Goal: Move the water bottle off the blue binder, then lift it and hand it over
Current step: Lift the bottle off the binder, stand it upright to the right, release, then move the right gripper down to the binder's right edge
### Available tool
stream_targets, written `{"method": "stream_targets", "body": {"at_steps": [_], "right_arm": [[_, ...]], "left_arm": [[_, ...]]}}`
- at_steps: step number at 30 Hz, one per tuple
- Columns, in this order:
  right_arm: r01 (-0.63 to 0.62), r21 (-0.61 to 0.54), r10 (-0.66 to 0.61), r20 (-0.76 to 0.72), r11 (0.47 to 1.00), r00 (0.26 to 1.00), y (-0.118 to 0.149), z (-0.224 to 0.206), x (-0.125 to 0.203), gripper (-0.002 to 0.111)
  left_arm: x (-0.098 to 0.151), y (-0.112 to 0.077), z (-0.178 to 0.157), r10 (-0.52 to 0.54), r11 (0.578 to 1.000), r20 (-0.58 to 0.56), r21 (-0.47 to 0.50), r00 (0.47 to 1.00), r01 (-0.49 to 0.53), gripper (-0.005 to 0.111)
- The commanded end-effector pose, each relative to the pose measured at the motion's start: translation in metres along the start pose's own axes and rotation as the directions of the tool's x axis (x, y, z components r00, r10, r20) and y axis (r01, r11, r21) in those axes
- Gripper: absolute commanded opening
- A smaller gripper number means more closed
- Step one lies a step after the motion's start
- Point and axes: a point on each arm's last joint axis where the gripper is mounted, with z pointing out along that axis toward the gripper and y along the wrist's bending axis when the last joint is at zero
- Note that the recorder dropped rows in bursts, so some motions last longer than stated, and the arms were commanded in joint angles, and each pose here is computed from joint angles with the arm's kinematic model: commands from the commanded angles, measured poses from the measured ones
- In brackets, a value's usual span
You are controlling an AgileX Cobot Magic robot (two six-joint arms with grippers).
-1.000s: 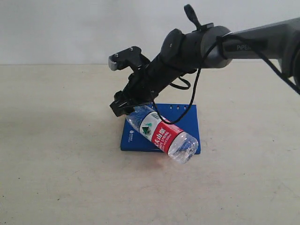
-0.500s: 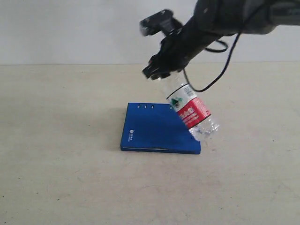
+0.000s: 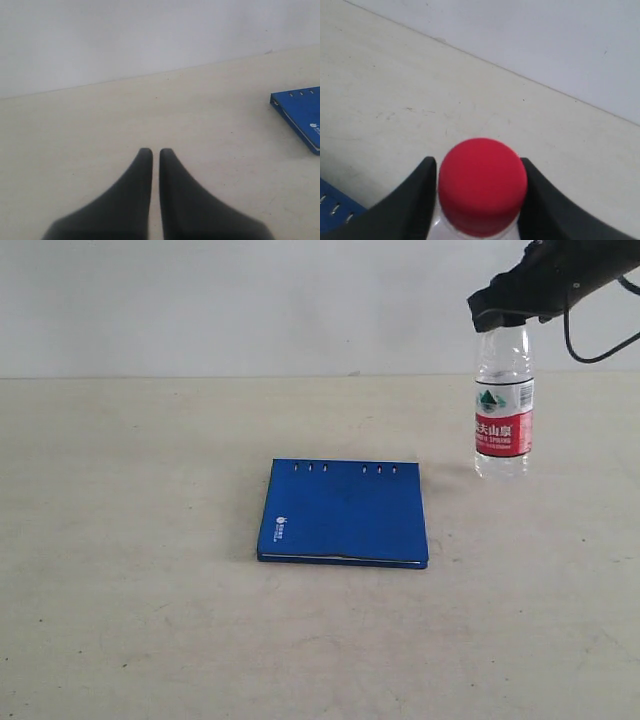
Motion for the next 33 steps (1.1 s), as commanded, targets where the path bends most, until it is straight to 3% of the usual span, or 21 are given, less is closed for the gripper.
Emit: {"method": "stream_targets", "body": {"at_steps": [1,10,12,16,19,26,31,33], "right_arm": [[0.024,-0.021,-0.023,0.047,0.999,0.999,0.001,-0.027,-0.012,0.0],[0.036,-0.063,-0.037,-0.012,0.997,0.999,0.006,-0.031,-0.005,0.002],[0.041,-0.069,-0.043,-0.031,0.997,0.999,0.007,-0.029,-0.001,0.009],[0.062,-0.089,-0.067,-0.052,0.994,0.996,0.009,-0.028,0.003,0.037],[0.062,-0.091,-0.067,-0.054,0.994,0.996,0.009,-0.028,0.003,0.048],[0.074,-0.073,-0.075,-0.003,0.995,0.997,0.01,-0.045,-0.012,0.05],[0.118,-0.058,-0.111,0.101,0.991,0.989,0.021,-0.096,-0.039,0.05],[0.123,-0.104,-0.109,0.129,0.987,0.986,0.032,-0.124,-0.047,0.05]], "left_arm": [[0.0,0.0,0.0,0.005,1.0,0.007,0.006,1.0,-0.005,0.005],[0.0,0.0,0.0,0.005,1.0,0.007,0.006,1.0,-0.005,0.005],[0.0,0.0,0.0,0.005,1.0,0.007,0.006,1.0,-0.005,0.005],[0.0,0.0,0.0,0.005,1.0,0.007,0.006,1.0,-0.005,0.005],[0.0,0.0,0.0,0.005,1.0,0.007,0.006,1.0,-0.005,0.005],[0.0,0.0,0.0,0.005,1.0,0.007,0.006,1.0,-0.005,0.005],[0.0,0.0,0.0,0.005,1.0,0.007,0.006,1.0,-0.005,0.005],[0.0,0.0,0.0,0.005,1.0,0.007,0.006,1.0,-0.005,0.005]]}}
